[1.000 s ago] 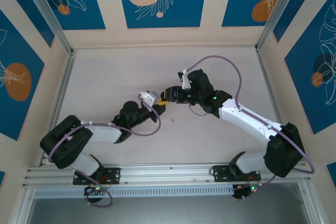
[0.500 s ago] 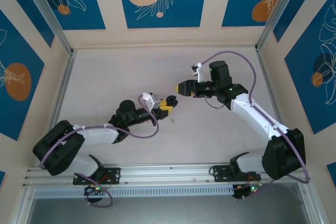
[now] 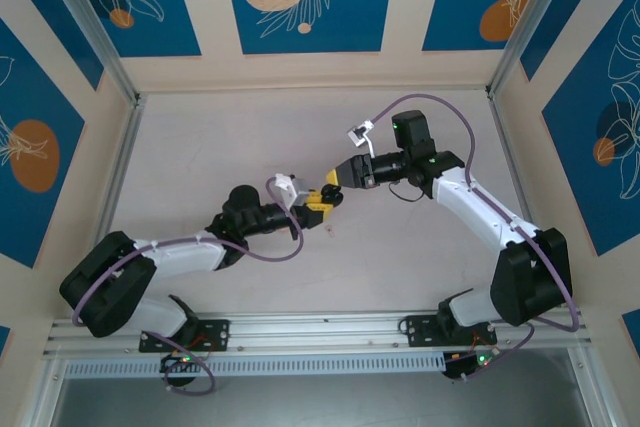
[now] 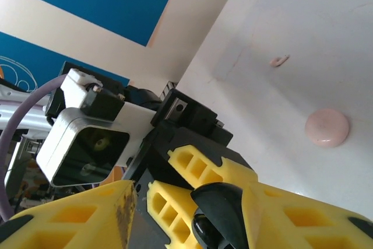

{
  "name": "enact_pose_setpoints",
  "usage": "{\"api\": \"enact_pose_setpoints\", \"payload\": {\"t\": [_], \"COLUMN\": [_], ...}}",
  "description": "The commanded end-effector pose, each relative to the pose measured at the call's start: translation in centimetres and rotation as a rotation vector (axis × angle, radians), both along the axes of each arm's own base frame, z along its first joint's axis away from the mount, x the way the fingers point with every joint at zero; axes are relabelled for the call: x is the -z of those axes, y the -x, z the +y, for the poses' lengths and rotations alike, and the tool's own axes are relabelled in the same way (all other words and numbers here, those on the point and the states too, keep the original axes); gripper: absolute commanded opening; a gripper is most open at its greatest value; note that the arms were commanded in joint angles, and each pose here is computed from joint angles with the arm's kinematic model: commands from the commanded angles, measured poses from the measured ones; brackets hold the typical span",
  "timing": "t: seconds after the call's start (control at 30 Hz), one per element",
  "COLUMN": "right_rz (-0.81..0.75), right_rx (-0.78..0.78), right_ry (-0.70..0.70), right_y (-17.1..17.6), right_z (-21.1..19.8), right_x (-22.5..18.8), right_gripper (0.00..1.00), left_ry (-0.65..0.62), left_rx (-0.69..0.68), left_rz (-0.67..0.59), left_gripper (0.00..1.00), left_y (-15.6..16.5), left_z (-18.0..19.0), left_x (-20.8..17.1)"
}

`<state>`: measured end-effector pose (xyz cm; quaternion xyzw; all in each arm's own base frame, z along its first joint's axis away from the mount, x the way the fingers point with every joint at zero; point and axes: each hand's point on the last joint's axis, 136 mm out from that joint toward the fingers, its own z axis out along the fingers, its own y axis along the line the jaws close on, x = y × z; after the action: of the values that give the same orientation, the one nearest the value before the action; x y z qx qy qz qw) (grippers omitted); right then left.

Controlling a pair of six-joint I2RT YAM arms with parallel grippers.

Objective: Insert the wireless bluetooth earbuds into the charging case

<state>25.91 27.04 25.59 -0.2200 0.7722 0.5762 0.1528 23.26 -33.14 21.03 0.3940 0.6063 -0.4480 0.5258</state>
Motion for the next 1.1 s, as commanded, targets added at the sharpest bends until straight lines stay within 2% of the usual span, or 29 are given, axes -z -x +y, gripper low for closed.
{"api": "enact_pose_setpoints", "payload": {"t": [0.0, 0.13, 0.37, 0.47, 0.67, 0.77, 0.83, 1.07], "right_rz": [0.008, 0.004, -0.016, -0.006, 0.057, 0.117, 0.178, 0.264], "right_rx": [-0.062, -0.036, 0.017, 0.063, 0.292, 0.471, 0.583, 0.786], "right_ry": [-0.028, -0.016, -0.021, 0.004, 0.112, 0.184, 0.223, 0.316], "right_y": [1.9, 2.2, 1.6, 1.2, -1.3, -2.9, -3.9, -4.4], "right_z": [-0.1, -0.9, -2.3, -2.9, -6.7, -10.0, -12.5, -17.9], "right_x": [-0.9, -0.7, -1.1, -0.6, 1.7, 2.9, 3.8, 5.7], "right_gripper": [0.49, 0.45, 0.46, 0.46, 0.49, 0.51, 0.51, 0.53], "left_ry": [0.043, 0.039, 0.027, -0.003, -0.099, -0.128, -0.138, -0.125], "left_rx": [-0.021, -0.016, -0.008, -0.029, -0.068, -0.089, -0.068, -0.030], "left_rz": [-0.030, -0.028, -0.021, 0.021, 0.201, 0.324, 0.427, 0.719], "left_gripper": [0.20, 0.19, 0.19, 0.20, 0.20, 0.19, 0.18, 0.17], "left_y": [-0.6, -0.7, -0.9, -1.7, -3.7, -5.0, -5.6, -7.8], "left_z": [-0.2, -0.3, -0.6, -0.9, -2.2, -3.2, -4.5, -9.6], "left_x": [-2.3, -2.4, -2.2, -1.6, 1.0, 2.1, 2.9, 5.1]}}
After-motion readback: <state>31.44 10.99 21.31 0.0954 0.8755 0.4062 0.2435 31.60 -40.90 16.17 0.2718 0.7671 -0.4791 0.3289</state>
